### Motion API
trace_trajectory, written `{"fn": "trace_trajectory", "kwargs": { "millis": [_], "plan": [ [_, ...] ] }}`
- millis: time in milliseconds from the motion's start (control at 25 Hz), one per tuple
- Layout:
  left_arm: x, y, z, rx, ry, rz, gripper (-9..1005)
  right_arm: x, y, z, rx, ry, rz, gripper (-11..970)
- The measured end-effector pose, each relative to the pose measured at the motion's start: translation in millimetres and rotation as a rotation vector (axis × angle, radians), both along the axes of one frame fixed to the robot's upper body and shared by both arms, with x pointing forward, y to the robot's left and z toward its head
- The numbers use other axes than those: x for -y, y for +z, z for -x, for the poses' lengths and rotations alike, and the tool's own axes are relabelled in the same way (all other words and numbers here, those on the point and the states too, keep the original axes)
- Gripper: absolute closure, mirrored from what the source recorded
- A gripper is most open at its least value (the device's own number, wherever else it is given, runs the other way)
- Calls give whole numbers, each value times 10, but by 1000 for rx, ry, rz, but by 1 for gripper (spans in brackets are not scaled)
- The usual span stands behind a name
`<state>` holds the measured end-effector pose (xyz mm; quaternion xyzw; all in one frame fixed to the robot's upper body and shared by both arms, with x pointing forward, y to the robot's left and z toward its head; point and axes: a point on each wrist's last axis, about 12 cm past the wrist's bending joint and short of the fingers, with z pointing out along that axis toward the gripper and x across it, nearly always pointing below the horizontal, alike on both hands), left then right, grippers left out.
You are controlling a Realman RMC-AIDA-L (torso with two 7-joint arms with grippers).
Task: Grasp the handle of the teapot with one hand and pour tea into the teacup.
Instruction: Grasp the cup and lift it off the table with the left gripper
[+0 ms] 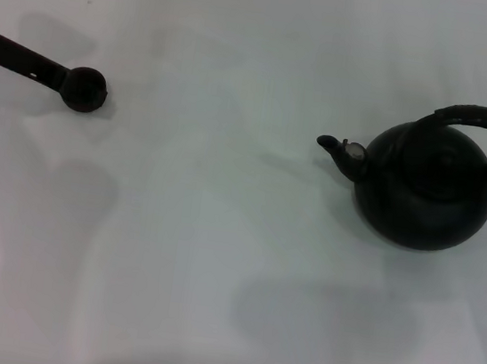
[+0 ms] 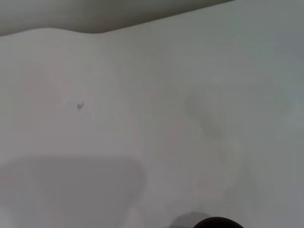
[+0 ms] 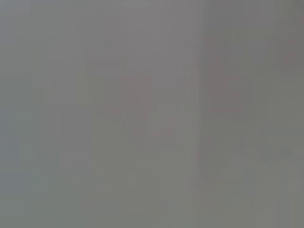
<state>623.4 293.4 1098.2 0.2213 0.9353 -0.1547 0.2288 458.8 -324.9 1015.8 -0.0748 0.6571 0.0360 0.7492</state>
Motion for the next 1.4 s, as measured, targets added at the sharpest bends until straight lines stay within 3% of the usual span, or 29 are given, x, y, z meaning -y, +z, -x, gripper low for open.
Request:
{"fn": "trace_trajectory", "kwargs": {
  "millis": [920, 1400],
  "plan": [
    [14, -66, -39, 26, 18, -28, 180, 3, 5, -5, 1, -1, -12, 190],
    [104, 1, -103, 44, -18, -28, 296, -1, 1, 0, -1, 2, -11, 191]
  ]
}}
